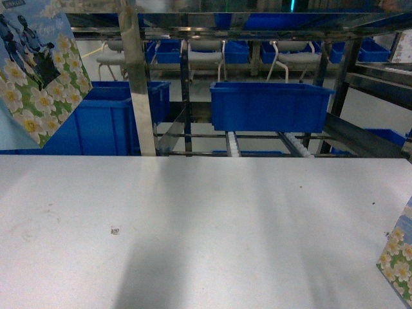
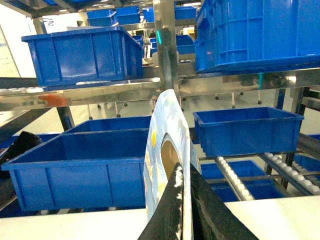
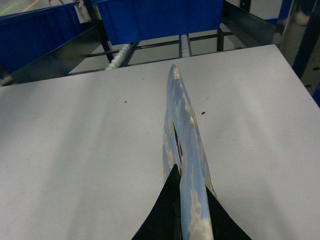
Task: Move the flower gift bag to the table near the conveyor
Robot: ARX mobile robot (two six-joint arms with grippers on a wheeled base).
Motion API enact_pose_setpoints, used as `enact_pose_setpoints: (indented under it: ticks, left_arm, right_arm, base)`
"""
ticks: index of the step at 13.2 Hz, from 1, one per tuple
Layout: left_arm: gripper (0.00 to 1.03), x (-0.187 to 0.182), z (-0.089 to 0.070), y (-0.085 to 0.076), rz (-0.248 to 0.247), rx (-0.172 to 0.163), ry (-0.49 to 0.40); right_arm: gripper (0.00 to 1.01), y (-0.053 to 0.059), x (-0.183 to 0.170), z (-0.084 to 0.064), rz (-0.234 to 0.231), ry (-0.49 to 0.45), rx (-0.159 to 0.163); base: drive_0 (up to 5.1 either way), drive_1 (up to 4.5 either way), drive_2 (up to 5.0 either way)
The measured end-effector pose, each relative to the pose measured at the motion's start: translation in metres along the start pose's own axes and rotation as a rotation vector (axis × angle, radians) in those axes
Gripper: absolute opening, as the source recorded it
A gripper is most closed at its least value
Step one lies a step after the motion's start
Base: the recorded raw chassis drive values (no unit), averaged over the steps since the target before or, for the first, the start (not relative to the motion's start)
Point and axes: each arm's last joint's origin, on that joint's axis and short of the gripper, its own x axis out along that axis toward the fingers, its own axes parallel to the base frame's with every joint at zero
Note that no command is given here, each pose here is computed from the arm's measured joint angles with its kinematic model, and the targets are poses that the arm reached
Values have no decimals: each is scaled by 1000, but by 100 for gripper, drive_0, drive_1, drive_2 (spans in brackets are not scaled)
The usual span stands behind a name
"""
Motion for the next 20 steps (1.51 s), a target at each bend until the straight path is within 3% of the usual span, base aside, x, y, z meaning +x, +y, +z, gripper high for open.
enact_pose_setpoints:
  ticks: [4, 10, 12, 13, 14, 16, 18, 20]
  left_arm:
    - [2, 0, 0, 0, 0, 0, 0]
    - [2, 0, 0, 0, 0, 0, 0]
    - [2, 0, 0, 0, 0, 0, 0]
    - [2, 0, 0, 0, 0, 0, 0]
    - [2, 0, 0, 0, 0, 0, 0]
    - [2, 0, 0, 0, 0, 0, 0]
    - [2, 0, 0, 0, 0, 0, 0]
    - [2, 0, 0, 0, 0, 0, 0]
  right_arm:
    - [2, -4, 9, 1, -8, -2, 3]
    - [2, 8, -8, -10, 25, 43, -18]
    - [22, 9, -16, -15, 5, 66, -22]
    - [35, 6, -19, -13, -27, 58, -20]
    - [48, 4, -23, -4, -62, 6, -25]
    - [72, 6, -30, 19, -81, -117, -42]
    - [100, 11, -46, 44, -111, -265, -79]
    - [99, 15, -52, 50, -114, -311, -98]
  base:
    - [0, 0, 0]
    - [0, 0, 0]
    - [0, 0, 0]
    - [0, 0, 0]
    - [0, 0, 0]
    - [0, 0, 0]
    - [0, 0, 0]
    - [0, 0, 0]
